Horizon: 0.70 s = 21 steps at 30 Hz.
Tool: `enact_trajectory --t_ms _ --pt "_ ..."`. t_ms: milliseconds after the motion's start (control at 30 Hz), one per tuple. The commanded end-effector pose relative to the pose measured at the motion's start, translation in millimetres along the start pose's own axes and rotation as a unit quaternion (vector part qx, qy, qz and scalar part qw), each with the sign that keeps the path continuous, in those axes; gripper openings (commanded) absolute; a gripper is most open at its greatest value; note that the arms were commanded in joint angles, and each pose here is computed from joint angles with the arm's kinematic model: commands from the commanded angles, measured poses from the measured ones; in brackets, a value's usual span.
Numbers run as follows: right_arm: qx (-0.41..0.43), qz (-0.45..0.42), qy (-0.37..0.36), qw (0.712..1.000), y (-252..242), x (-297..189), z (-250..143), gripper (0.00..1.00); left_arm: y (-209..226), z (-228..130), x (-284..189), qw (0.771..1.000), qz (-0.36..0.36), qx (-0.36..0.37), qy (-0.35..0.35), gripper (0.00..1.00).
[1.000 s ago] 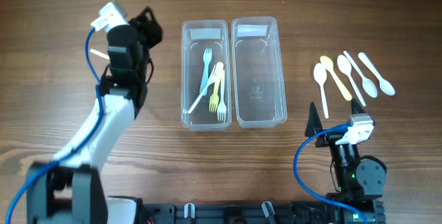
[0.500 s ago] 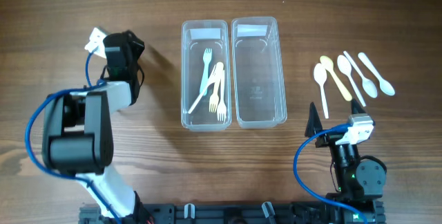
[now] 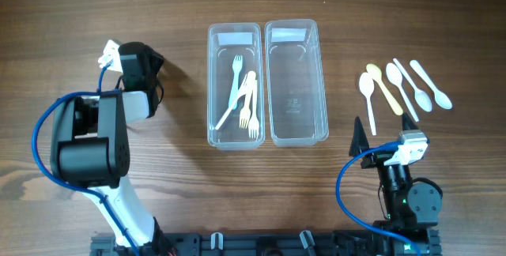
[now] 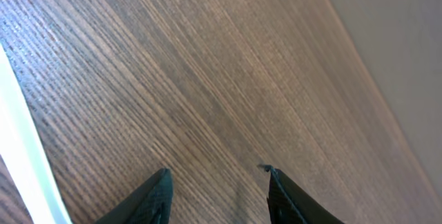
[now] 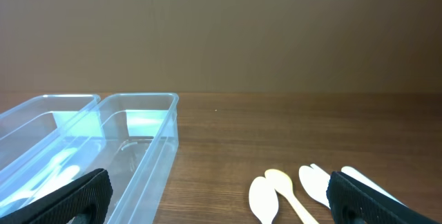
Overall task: Pack container
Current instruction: 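Move the left gripper back to the last white fork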
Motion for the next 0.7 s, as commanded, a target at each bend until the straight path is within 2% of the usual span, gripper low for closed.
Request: enact_trajectory --t_ms 0,200,367,500,667 --pt "-0.003 0.001 -0.003 1.0 0 0 1 1.0 46 -17 2 0.996 0.078 0.004 0.037 0.45" --pt "-0.003 0.001 -0.003 1.0 0 0 1 1.0 67 -28 -10 0.987 0.141 0.002 0.077 0.44" --pt "-0.003 0.001 -0.003 1.0 0 0 1 1.0 75 -26 -29 0.978 0.187 0.008 0.091 0.55" --pt "-0.003 0.001 -0.003 1.0 0 0 1 1.0 77 -22 -47 0.972 0.215 0.014 0.096 0.59" --pt "-0.003 0.001 -0.003 1.0 0 0 1 1.0 80 -7 -72 0.963 0.26 0.031 0.068 0.64"
Point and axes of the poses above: each gripper's point midway between its finger pads, its own x axis out along the fingers, its own y axis along the line the jaws close on, z = x × y, the point moved 4 cm from there along -x, back along the fingers, and after that the axes turned 13 degrees about -x, right-handed, at the moved point
